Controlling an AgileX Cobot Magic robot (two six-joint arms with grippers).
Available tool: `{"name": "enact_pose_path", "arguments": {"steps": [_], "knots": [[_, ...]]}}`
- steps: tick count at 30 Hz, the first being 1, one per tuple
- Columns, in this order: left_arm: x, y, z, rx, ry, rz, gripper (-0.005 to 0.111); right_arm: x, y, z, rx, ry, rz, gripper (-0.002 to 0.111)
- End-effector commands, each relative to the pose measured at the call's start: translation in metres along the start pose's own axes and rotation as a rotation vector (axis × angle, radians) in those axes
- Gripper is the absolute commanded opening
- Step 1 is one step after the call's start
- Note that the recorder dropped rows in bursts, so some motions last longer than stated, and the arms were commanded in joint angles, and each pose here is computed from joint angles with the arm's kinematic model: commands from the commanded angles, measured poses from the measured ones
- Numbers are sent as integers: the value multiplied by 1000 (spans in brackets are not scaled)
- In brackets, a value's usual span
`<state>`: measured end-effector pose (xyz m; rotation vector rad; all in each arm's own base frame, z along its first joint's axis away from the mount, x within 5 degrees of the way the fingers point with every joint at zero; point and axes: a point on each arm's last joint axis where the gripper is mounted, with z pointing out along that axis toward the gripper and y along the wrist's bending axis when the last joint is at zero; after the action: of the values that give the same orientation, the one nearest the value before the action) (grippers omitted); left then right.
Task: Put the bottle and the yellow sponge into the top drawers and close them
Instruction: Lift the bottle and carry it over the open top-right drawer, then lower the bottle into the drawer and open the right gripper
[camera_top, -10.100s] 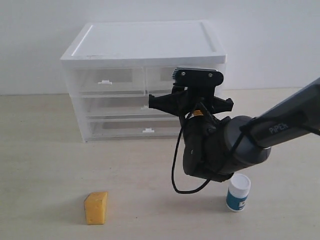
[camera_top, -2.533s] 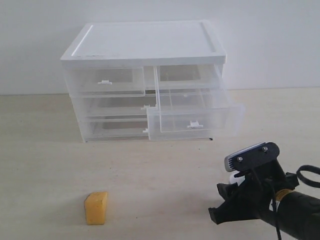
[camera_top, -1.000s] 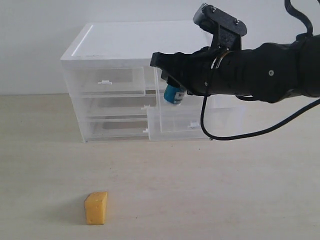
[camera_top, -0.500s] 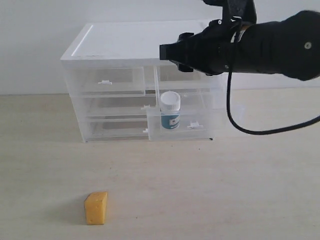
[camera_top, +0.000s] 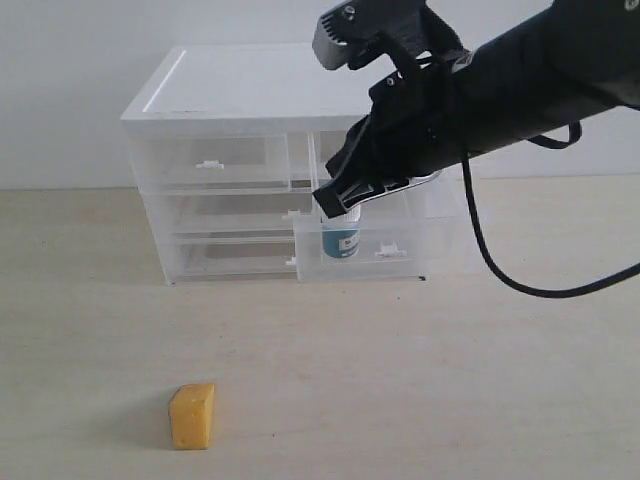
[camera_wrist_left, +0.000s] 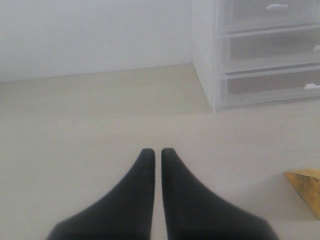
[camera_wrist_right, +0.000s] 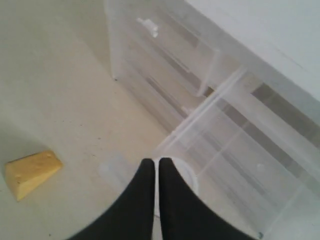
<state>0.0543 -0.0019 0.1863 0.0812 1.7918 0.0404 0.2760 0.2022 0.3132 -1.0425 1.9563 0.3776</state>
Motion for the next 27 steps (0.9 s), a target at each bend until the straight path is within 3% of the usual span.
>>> {"name": "enact_pose_path", "arguments": {"steps": [1,14,27], "knots": [[1,0,0,-4,-4,4,4,-4,2,9,-53,-14,3,0],[1,0,0,-4,-4,4,4,7,-12,37,20,-6,25,0],[1,0,0,-4,-4,4,4,26,-62,24,130,20,140,0]]}}
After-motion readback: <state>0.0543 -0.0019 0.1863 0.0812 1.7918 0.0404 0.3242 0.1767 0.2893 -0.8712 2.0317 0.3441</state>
